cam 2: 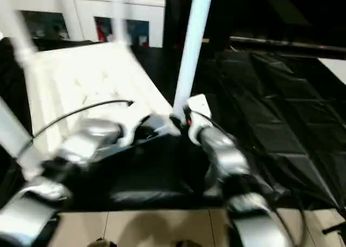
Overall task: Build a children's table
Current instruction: Rotate leg to tighten
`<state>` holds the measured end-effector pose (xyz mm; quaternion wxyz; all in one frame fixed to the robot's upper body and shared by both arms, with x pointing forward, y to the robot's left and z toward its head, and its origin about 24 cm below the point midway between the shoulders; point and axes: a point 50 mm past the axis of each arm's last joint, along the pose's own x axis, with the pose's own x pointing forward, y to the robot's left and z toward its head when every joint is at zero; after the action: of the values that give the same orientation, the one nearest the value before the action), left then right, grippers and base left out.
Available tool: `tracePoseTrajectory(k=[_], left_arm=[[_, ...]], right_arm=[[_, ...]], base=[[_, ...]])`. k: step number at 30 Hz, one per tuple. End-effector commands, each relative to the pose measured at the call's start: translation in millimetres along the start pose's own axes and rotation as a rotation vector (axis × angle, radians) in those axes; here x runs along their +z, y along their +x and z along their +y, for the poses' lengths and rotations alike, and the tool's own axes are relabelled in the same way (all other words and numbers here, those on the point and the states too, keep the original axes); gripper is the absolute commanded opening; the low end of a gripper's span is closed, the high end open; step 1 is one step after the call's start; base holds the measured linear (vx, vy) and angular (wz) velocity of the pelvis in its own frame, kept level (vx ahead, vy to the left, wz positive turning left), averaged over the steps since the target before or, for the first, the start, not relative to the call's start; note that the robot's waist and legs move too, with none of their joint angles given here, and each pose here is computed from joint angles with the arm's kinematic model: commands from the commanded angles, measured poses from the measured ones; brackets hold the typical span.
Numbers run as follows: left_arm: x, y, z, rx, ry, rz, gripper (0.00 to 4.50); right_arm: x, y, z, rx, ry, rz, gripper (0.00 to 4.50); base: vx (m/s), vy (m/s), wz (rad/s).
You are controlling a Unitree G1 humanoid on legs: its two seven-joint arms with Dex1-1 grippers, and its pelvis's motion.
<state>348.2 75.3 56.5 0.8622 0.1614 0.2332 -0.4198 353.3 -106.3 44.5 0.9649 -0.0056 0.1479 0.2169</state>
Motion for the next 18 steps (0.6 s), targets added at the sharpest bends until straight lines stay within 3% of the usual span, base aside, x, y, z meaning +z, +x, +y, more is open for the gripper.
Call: tracePoseTrajectory(k=[1,7,9,18], left_arm=[[15.7,14,-16.4,-0.026,0.012,-0.061,0.00],[10.7,8,-12.3,-0.062,0.040,-0.066,0.00],[7.4,4,-8.5,-0.073,0.048,-0.067,0.00],[-4.5,-28,0.2,-0.291,0.120,-0.106,0.00]], right_arm=[[-12.5,8.8,36.9,0.139,0.033,0.051,2.59],[-3.6,4.3,22.8,0.180,0.034,0.001,3.01],[0.1,0.0,14.4,0.212,0.009,-0.017,3.23],[8.4,-39.3,-19.5,0.499,-0.176,-0.007,3.23]], base=[[0.000,0.000,0.00],[0.000,0.000,0.00],[0.000,0.000,0.00],[0.000,0.000,0.00]])
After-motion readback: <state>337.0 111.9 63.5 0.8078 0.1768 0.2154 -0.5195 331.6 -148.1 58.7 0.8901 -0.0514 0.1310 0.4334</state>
